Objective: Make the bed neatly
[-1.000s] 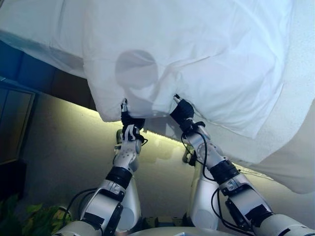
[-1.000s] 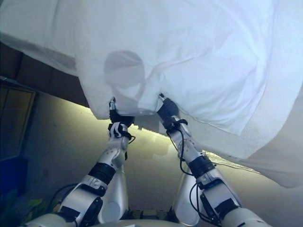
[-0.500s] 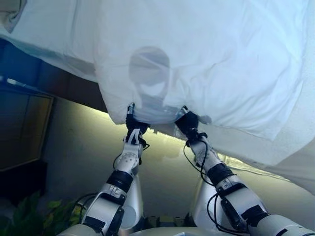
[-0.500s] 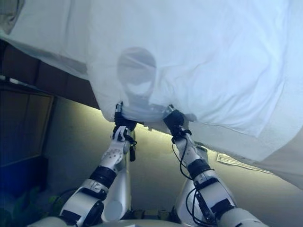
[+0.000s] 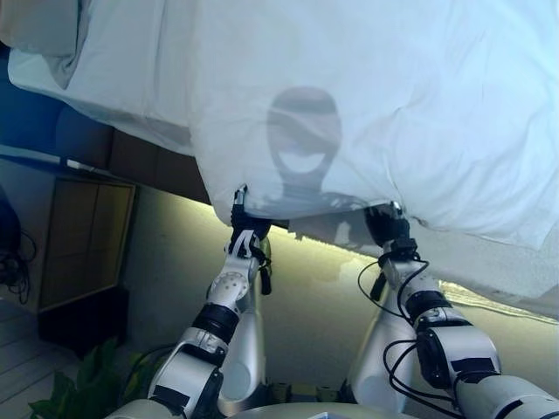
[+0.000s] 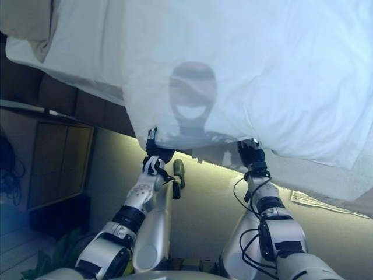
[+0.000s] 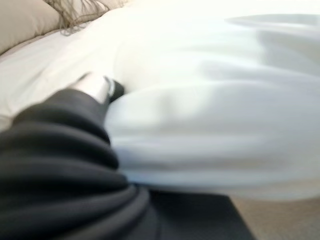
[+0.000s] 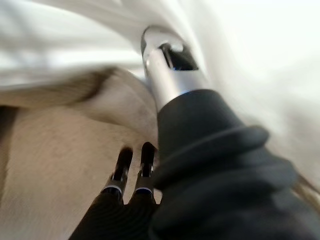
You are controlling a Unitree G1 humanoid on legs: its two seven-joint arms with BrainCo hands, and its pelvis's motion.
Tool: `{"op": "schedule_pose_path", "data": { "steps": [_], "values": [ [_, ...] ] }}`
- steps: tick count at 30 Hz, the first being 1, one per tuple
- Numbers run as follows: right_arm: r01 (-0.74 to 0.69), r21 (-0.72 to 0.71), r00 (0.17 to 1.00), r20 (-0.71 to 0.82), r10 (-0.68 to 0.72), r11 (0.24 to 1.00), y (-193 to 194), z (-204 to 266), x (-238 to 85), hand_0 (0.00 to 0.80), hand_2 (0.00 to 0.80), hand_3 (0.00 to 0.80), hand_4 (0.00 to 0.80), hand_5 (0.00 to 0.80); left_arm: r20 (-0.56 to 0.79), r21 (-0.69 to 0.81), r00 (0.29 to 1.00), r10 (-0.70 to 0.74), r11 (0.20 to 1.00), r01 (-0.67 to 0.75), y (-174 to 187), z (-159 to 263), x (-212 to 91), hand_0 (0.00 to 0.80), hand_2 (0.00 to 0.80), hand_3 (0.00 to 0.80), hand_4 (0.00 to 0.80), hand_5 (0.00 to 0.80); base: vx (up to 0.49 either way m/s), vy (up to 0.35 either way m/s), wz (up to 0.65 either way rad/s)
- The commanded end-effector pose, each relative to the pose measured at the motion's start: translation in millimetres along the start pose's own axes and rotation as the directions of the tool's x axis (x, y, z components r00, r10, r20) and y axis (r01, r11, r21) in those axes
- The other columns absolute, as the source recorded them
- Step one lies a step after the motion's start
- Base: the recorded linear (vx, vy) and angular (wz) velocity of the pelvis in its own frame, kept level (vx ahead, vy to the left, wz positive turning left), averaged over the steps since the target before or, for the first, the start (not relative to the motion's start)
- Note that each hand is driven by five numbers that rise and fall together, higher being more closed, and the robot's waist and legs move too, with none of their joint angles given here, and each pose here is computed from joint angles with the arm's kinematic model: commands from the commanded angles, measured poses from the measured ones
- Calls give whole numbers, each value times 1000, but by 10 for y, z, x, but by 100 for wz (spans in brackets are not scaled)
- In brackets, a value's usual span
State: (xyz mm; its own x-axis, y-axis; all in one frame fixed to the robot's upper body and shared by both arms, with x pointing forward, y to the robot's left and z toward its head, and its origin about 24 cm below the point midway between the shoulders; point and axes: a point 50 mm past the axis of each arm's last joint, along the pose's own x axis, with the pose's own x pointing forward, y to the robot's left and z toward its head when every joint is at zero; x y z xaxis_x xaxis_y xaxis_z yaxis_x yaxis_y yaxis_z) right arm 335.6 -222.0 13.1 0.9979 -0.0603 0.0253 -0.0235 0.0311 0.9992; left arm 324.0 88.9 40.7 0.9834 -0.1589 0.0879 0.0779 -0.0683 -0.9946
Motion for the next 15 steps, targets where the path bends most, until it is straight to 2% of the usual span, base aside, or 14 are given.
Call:
{"op": "schedule_pose_path", "data": {
  "steps": [1,15],
  "values": [
    [-149,115,914,395,92,982,217,960,-145,0,0,0,0,0,256,-16,950,-180,982,190,-307,686,-13,800,800,800,800,800,7,81,-2],
    [-314,16,817,513,262,949,550,1472,-267,0,0,0,0,0,259,-36,950,-175,981,191,-250,751,-123,800,800,800,800,800,-1,20,-2]
  ]
}}
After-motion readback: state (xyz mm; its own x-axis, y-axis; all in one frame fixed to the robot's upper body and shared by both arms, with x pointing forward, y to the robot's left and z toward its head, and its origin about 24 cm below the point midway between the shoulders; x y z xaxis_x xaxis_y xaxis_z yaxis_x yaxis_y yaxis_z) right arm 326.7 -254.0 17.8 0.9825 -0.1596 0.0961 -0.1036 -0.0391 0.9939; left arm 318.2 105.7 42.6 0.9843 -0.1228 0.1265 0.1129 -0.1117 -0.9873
